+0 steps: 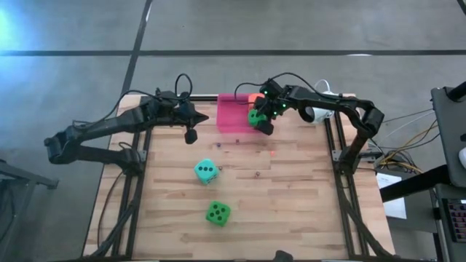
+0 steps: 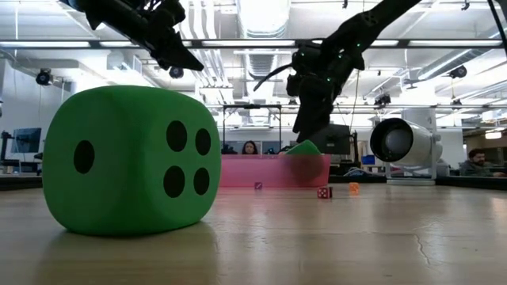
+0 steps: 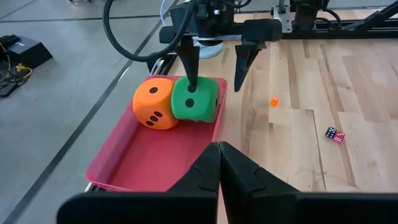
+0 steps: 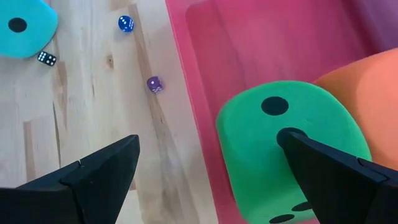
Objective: Pick & Place Dice
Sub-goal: Put the top large green dice into the the pink bin, then put the large blue dice into the the pink bin
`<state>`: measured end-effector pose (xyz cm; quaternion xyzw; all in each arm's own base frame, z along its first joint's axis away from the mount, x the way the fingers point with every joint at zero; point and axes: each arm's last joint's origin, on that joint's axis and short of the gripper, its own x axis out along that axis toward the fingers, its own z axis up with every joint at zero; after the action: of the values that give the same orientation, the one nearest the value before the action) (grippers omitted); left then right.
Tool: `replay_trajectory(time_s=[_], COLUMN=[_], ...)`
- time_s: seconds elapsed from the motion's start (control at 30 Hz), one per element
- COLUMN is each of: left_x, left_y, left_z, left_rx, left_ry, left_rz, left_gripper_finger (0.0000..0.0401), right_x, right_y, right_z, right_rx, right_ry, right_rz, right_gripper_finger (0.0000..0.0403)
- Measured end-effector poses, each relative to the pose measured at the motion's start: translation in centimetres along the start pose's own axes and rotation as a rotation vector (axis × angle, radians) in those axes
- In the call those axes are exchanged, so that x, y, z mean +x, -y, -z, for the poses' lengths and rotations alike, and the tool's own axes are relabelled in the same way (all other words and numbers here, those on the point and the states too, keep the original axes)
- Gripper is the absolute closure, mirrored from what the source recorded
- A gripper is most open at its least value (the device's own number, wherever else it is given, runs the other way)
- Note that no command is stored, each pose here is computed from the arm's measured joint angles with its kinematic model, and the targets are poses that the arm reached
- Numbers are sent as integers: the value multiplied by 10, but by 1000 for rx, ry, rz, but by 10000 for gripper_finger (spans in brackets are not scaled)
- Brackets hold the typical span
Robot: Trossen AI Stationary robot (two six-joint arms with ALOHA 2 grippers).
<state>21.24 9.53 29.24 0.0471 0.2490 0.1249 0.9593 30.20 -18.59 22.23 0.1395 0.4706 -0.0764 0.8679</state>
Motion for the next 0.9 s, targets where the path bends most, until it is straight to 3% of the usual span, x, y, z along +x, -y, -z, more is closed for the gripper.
replay_trajectory(time_s=[0.57, 0.9], left_x=[0, -1], left_y=[1, 1], left_z=[3, 5], left_rx=[-4, -7], left_ry=[-28, -49], left_rz=[6, 11], left_gripper_finger=[393, 393], right_x=[-28, -56], right_y=[-7, -55], right_z=[-15, -8], right_rx=[14, -135], right_ry=[-51, 54], right_rz=[0, 15], right_gripper_finger=[7, 7])
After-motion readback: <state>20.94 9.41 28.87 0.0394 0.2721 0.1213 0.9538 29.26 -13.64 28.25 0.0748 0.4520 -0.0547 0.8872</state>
